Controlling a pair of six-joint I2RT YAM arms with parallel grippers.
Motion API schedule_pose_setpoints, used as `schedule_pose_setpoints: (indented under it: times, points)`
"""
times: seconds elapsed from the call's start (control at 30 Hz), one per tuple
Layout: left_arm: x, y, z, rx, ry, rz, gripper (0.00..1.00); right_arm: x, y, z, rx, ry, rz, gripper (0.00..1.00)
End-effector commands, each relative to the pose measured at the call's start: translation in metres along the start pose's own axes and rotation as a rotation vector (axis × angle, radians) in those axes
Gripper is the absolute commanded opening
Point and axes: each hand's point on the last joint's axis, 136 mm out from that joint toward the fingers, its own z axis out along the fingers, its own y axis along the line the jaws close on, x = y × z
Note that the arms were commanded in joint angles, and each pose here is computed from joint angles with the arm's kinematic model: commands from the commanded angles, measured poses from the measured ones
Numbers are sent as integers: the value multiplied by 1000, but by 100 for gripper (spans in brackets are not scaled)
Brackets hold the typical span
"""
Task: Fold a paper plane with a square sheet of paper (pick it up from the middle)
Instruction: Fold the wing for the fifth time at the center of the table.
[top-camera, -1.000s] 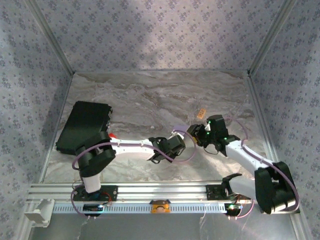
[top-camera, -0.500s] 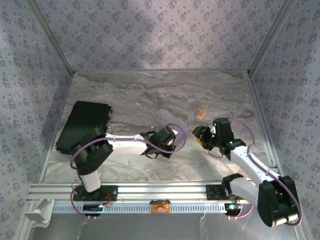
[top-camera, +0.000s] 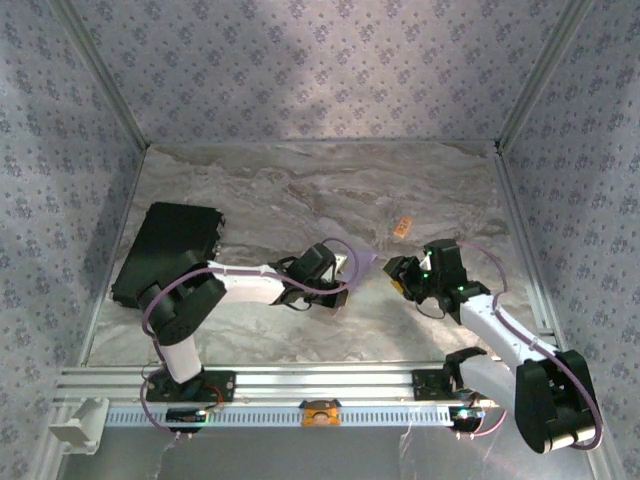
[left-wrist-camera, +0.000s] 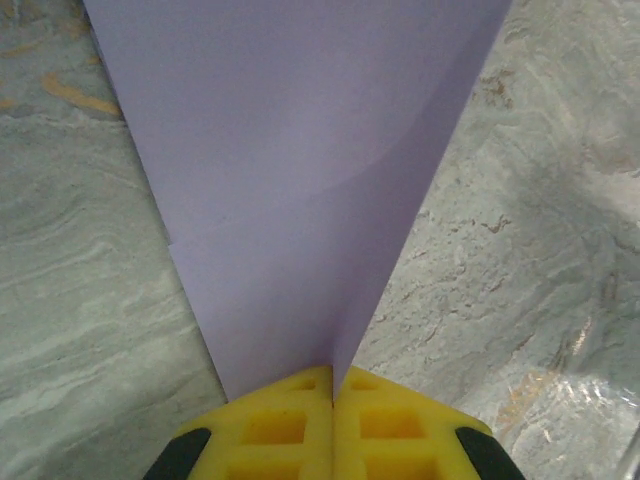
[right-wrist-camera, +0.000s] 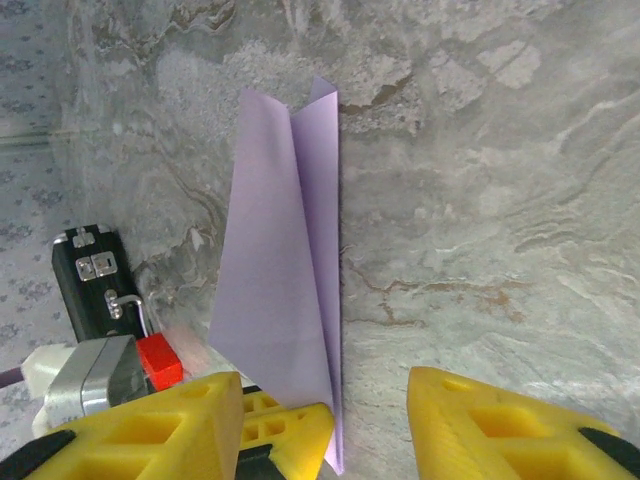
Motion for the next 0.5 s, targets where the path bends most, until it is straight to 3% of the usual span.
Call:
schedule_pose_setpoints:
  times: [0.0,0.3,0.47]
  points:
    - [0,-14,4,124,9,-48,0,4,10,4,-49,20,-73,44]
    - [0,-3,2,195,-10,-145,0,16,32,21,-58,9,-308,34]
    - [-1,1,1,252,-31,-191,0,26,38,32,-84,70,-347,31]
